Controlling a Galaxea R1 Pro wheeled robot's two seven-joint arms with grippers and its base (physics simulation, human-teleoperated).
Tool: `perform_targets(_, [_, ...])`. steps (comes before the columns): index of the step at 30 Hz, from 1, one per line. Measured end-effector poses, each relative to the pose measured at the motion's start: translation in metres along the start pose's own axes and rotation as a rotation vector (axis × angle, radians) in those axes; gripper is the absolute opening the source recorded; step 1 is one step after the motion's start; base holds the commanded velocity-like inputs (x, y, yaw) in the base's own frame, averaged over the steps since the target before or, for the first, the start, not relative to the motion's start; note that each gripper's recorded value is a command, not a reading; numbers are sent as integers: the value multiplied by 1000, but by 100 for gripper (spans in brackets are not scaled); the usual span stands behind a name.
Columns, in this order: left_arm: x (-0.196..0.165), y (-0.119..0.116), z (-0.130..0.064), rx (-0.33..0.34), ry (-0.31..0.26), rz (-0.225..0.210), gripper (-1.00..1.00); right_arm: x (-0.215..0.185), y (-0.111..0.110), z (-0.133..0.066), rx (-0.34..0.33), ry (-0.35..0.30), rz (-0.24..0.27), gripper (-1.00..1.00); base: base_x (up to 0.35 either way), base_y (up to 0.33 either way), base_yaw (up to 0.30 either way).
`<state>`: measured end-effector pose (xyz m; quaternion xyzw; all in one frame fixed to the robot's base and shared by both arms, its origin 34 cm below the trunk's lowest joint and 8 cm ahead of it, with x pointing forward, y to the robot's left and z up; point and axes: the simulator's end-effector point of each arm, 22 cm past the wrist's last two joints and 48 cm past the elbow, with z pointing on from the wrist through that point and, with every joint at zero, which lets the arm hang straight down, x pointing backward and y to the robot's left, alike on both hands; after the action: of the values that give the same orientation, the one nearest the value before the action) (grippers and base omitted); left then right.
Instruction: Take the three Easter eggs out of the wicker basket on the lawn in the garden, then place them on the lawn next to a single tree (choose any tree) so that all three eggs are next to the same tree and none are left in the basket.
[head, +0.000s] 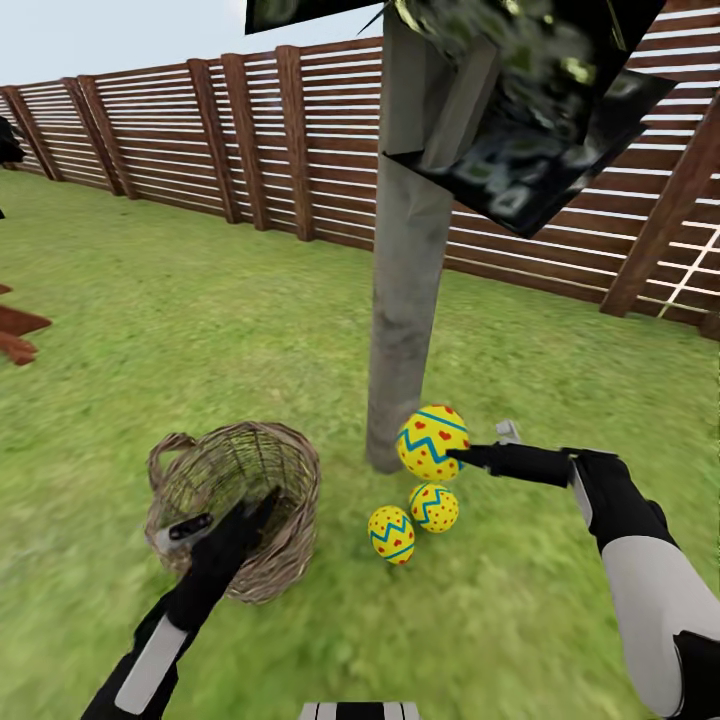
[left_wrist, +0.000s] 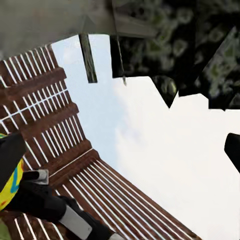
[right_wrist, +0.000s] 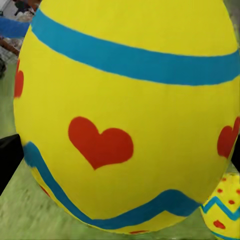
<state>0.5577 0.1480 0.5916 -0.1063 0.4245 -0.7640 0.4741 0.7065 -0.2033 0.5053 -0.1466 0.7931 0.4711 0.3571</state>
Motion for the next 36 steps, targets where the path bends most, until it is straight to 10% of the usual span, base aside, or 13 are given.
perform_targets(7, [62, 19, 33, -137, 205, 54, 100, -3, -37, 6, 187, 6, -50, -100, 0, 0, -2])
perform_targets(23, [125, 43, -10, -236, 267, -85, 100, 2, -41, -19, 169, 3, 0, -100, -153, -11, 0])
perform_targets(36, [126, 44, -10, -240, 267, -88, 100, 1, -42, -18, 174, 4, -2, -100, -1, -325, 0])
